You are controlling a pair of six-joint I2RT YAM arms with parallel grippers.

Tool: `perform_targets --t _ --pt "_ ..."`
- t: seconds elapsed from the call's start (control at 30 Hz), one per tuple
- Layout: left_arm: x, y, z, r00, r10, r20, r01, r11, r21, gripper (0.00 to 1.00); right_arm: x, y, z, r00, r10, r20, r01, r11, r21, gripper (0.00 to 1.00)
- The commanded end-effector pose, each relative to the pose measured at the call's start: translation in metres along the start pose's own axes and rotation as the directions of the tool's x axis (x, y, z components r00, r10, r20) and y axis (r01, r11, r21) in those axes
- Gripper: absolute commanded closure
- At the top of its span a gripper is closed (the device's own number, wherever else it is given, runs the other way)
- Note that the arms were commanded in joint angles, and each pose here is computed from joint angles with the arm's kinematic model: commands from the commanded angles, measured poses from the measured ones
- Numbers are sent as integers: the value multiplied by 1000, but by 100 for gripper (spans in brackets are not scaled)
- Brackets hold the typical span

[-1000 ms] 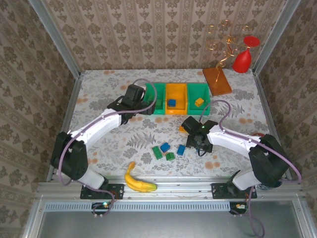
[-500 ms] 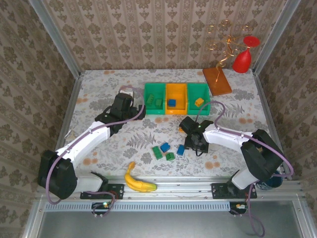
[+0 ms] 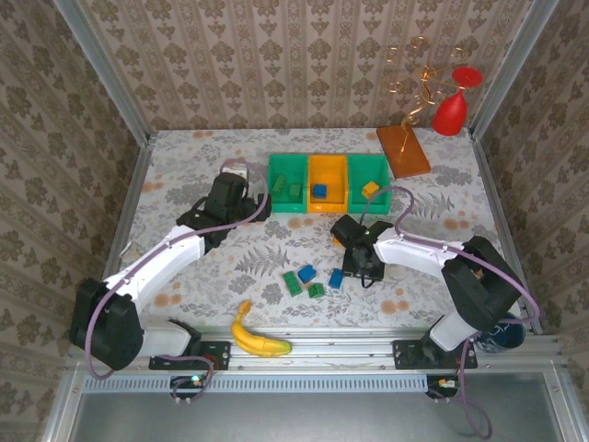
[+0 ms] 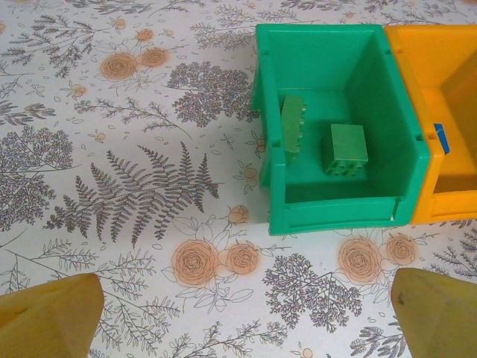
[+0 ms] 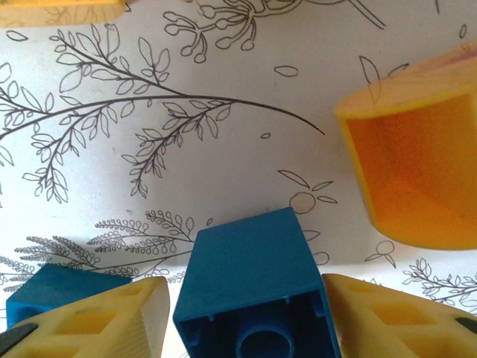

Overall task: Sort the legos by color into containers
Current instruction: Pick up the lego from the bottom-center of the table.

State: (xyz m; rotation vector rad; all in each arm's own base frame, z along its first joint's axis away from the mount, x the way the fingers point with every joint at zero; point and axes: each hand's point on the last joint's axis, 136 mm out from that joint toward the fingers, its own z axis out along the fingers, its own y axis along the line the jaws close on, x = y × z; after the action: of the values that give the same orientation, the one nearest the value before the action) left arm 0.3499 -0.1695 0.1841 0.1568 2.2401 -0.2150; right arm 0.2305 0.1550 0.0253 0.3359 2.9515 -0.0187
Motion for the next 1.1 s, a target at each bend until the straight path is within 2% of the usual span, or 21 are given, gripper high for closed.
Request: perform_targets --t 0.0,0.33,0.5,0.8,1.07 --pt "0 3 0 1000 -30 5 30 1000 -1 0 -10 -5 -2 1000 -12 25 11 999 50 44" --pt "2 2 2 999 -36 -1 36 999 4 0 -18 -11 -3 999 -21 38 18 997 81 45" --pt "2 2 4 999 -37 -5 37 999 3 0 -17 -6 -1 999 -25 26 24 998 60 52" --pt "0 8 1 999 -41 6 41 999 -20 0 -17 6 -4 999 -32 5 32 999 9 74" --pt "1 22 -7 997 -62 41 64 996 -67 0 -56 24 -44 988 -88 127 89 996 -3 78"
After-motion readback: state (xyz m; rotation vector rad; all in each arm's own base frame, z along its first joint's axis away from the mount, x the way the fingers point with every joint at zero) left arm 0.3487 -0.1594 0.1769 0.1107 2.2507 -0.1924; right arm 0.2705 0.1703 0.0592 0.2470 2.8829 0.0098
